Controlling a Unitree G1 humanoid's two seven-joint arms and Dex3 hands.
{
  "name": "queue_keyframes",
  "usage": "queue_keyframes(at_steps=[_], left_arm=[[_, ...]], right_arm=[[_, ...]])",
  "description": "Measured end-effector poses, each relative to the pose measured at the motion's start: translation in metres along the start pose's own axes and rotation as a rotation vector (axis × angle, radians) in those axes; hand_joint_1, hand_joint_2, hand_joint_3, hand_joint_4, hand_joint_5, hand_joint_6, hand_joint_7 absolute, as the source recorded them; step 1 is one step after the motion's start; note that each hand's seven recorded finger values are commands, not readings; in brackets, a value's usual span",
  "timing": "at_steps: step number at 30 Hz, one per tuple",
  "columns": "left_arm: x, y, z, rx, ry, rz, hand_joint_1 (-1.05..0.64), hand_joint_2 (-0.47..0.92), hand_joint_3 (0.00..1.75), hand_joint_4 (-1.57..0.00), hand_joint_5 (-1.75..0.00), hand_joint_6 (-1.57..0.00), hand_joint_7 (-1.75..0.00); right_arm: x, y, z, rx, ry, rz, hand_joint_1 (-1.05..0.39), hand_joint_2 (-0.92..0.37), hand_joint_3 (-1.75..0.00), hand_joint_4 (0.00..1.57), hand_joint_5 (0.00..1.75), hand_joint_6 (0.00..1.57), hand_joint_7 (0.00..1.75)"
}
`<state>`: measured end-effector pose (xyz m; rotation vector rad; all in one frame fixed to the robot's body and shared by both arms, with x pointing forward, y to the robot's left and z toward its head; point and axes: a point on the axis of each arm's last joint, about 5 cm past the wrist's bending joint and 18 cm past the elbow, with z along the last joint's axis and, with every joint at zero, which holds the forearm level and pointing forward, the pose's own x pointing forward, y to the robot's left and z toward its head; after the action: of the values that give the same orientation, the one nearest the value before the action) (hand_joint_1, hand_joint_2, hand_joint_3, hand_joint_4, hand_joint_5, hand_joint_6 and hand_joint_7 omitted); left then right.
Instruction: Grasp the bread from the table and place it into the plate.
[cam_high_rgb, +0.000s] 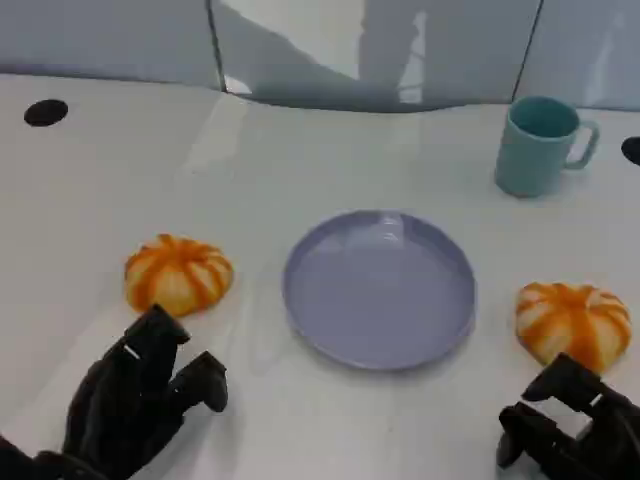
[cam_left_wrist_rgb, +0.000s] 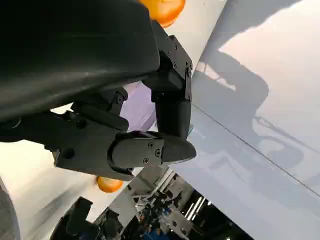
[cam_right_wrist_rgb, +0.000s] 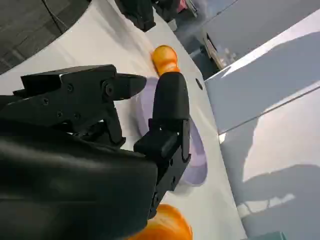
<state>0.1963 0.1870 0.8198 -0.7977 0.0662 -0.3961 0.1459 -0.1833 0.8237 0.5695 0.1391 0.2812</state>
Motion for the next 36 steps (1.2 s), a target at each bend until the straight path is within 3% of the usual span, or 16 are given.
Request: queue_keyframes(at_steps=[33,36], left_arm=[[-0.0007,0.0009,0.0001,0.022,0.0,0.005,-0.52,0.92,0.31,-0.82,-1.75,-0.54,-1.69],[-0.0008,0.001,0.0002,0.021,0.006,0.005,-0.53,0.92,0.33,-0.72,-1.75,-0.5,-1.54]], right_arm=[[0.0001,-0.0002,-0.0007,0.006,0.002,0.002,-0.69,-0.92,-0.18,0.8,1.61,0.66,1.39],[0.0002,-0.0002,-0.0007,0.006,0.003,0.002,-0.69,-0.92,-0.19,0.79,1.61,0.65,1.39]])
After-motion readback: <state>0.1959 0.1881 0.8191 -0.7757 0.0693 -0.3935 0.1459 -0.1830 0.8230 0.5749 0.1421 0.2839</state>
